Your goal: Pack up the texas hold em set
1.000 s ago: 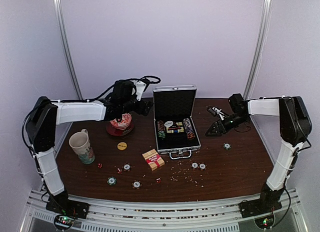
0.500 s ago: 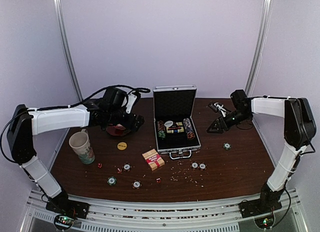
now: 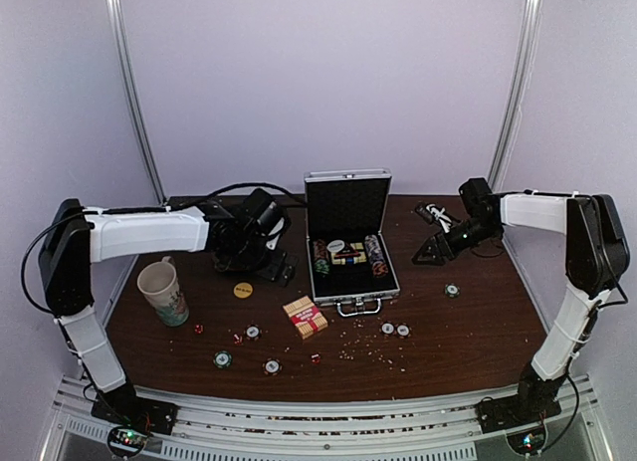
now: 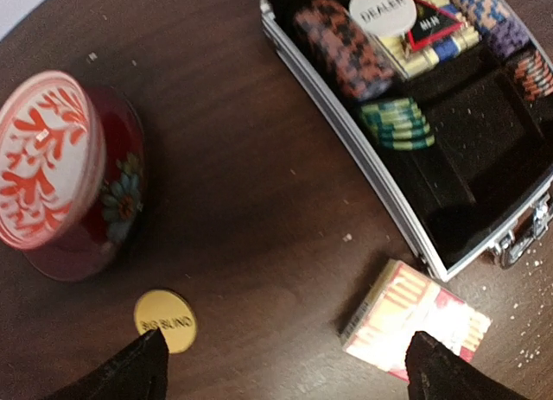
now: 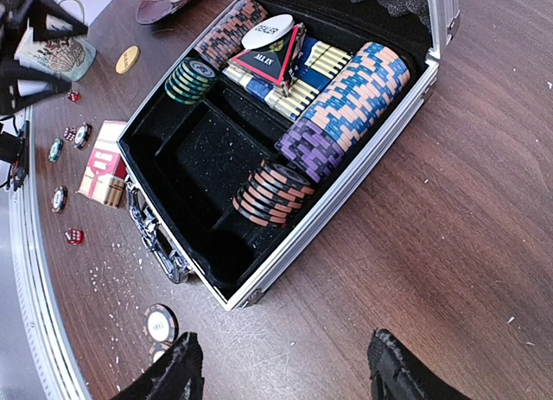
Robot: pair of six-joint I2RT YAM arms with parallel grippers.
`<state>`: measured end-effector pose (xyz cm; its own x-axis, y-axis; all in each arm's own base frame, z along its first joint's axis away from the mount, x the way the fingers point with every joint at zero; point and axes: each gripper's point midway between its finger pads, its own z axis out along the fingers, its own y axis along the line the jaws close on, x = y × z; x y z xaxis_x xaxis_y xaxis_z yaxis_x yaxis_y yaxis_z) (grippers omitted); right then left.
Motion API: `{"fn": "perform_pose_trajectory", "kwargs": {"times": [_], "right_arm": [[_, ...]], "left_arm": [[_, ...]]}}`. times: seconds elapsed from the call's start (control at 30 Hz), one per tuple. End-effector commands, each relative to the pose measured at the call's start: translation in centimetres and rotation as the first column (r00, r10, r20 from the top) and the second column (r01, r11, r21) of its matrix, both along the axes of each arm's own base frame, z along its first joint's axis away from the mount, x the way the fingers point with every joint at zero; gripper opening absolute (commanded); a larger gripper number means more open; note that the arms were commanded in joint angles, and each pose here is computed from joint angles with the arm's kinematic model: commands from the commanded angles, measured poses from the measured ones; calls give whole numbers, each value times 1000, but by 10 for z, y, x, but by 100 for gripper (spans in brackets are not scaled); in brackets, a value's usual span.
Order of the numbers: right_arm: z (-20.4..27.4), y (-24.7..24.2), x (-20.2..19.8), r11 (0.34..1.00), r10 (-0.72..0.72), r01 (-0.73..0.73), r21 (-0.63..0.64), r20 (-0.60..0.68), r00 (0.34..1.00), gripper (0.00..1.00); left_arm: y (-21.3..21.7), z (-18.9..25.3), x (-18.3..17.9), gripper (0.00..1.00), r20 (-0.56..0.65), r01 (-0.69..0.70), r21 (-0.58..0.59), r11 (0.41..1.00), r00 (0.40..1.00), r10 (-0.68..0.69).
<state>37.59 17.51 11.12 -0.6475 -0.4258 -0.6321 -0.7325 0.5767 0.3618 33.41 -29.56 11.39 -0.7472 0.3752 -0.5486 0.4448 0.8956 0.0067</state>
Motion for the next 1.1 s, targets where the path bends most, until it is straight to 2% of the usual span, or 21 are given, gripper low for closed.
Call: {"fn": "perform_pose_trajectory", "kwargs": {"times": [0.0,0.2,0.47,0.83,1.07], "right_arm": [[6,-4,2,1000,0,0,-17,35,999,66],[2,-4,1,1000,3,-2,-18,21,1000,66],[-3,-3,0,1000,12,-12,-24,6,1000,65],[-7,-3,-1,999,18,-18,-28,-8,1000,65],[-9,-2,-2,999,24,-24,-28,-15,1000,65]], "left_arm": [[-25,-25,-41,98,-100,-59,-2,998,993,58],[-52,-37,-59,98,-102,-123,-9,992,987,122],[-55,-52,-58,98,-122,-186,33,982,974,188],[-74,-59,-49,98,-122,-168,32,985,978,171],[-77,-72,-50,98,-125,-118,89,989,984,128]]}}
